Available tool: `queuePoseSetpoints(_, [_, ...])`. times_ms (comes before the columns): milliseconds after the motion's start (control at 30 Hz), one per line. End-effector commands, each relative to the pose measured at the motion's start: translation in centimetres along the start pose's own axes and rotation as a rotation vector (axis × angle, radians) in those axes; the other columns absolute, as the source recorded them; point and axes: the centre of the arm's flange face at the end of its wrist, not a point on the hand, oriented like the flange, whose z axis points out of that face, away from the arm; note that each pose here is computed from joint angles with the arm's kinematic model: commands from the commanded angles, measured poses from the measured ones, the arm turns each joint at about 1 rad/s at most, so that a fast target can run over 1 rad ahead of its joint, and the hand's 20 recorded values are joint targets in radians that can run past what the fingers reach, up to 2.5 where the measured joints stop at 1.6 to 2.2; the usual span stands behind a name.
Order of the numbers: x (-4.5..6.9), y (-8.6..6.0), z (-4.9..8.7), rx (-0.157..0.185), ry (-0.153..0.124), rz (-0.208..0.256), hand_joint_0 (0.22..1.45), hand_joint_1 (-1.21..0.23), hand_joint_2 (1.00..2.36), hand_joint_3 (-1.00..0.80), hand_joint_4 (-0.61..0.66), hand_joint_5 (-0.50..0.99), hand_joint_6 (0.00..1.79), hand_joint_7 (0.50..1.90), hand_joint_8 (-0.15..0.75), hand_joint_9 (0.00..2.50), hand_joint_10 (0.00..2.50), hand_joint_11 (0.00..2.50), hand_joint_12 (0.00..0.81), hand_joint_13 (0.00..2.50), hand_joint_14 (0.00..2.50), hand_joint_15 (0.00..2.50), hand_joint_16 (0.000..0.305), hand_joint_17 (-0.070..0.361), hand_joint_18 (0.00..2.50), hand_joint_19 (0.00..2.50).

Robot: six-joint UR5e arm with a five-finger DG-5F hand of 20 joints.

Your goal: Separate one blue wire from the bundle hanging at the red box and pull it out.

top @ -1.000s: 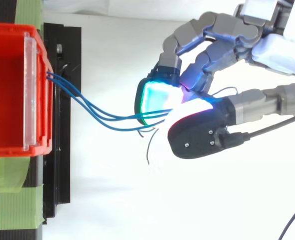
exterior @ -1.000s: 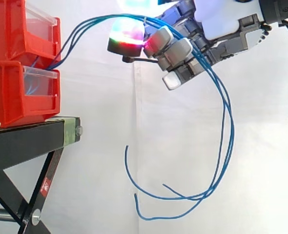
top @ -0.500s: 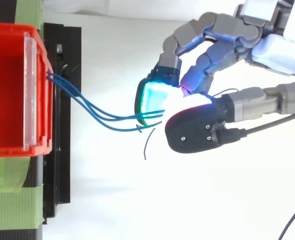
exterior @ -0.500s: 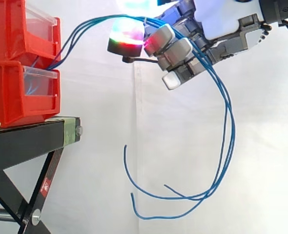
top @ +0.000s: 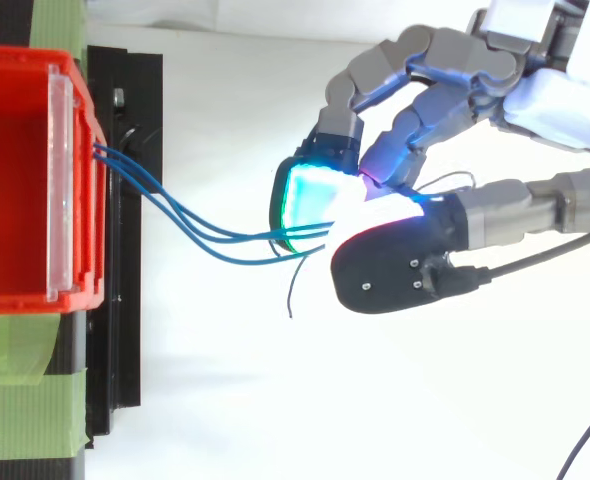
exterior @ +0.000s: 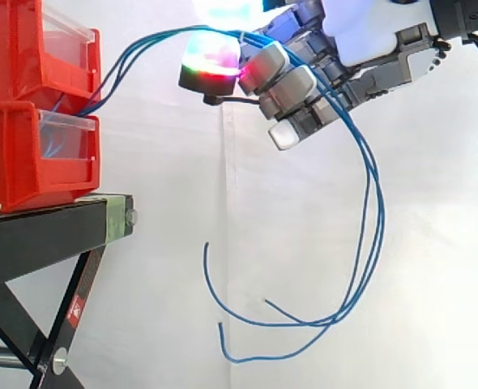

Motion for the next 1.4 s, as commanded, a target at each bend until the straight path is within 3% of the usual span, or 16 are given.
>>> queuePoseSetpoints(0, [0.01, 0.00, 0.00, 0.000, 0.000, -0.001, 0.62, -0.93, 1.02, -0.15, 0.16, -0.23, 0.93, 0.89, 0.299, 0.81, 0.35, 1.62, 0.398, 0.68, 0.64, 1.57, 0.053, 0.119, 0.71, 0.72])
queuePoseSetpoints(367, [-0.02, -0.07, -0.07, 0.007, 0.001, -0.003, 0.60, -0.98, 1.01, -0.32, 0.18, -0.24, 0.92, 0.89, 0.298, 0.77, 0.30, 1.64, 0.387, 0.64, 0.63, 1.60, 0.054, 0.122, 0.68, 0.70])
queuePoseSetpoints(400, [-0.02, -0.07, -0.07, 0.007, 0.001, -0.003, 0.60, -0.98, 1.01, -0.33, 0.18, -0.24, 0.93, 0.87, 0.298, 0.74, 0.43, 1.55, 0.391, 0.61, 0.75, 1.51, 0.054, 0.121, 0.68, 0.71])
queuePoseSetpoints(567, [-0.02, -0.07, -0.07, 0.007, 0.001, -0.003, 0.61, -0.99, 1.01, -0.41, 0.18, -0.24, 0.93, 0.87, 0.301, 0.73, 0.43, 1.55, 0.391, 0.61, 0.75, 1.49, 0.054, 0.121, 0.68, 0.71])
queuePoseSetpoints(733, [-0.02, -0.07, -0.07, 0.007, 0.001, -0.003, 0.54, -0.86, 1.00, -0.47, 0.18, -0.23, 0.92, 0.86, 0.320, 0.79, 0.37, 1.57, 0.398, 0.65, 0.74, 1.51, 0.055, 0.124, 0.70, 0.74])
queuePoseSetpoints(1033, [-0.10, -0.07, -0.04, 0.006, -0.001, -0.002, 0.57, -0.70, 1.01, -0.42, 0.17, -0.21, 0.91, 0.85, 0.312, 0.85, 0.39, 1.54, 0.391, 0.67, 0.80, 1.46, 0.051, 0.115, 0.71, 0.75])
queuePoseSetpoints(1367, [0.06, -0.05, -0.09, 0.006, 0.002, -0.004, 0.63, -0.76, 1.01, -0.37, 0.13, -0.19, 0.91, 0.88, 0.302, 0.88, 0.37, 1.50, 0.382, 0.69, 0.79, 1.46, 0.048, 0.109, 0.72, 0.76])
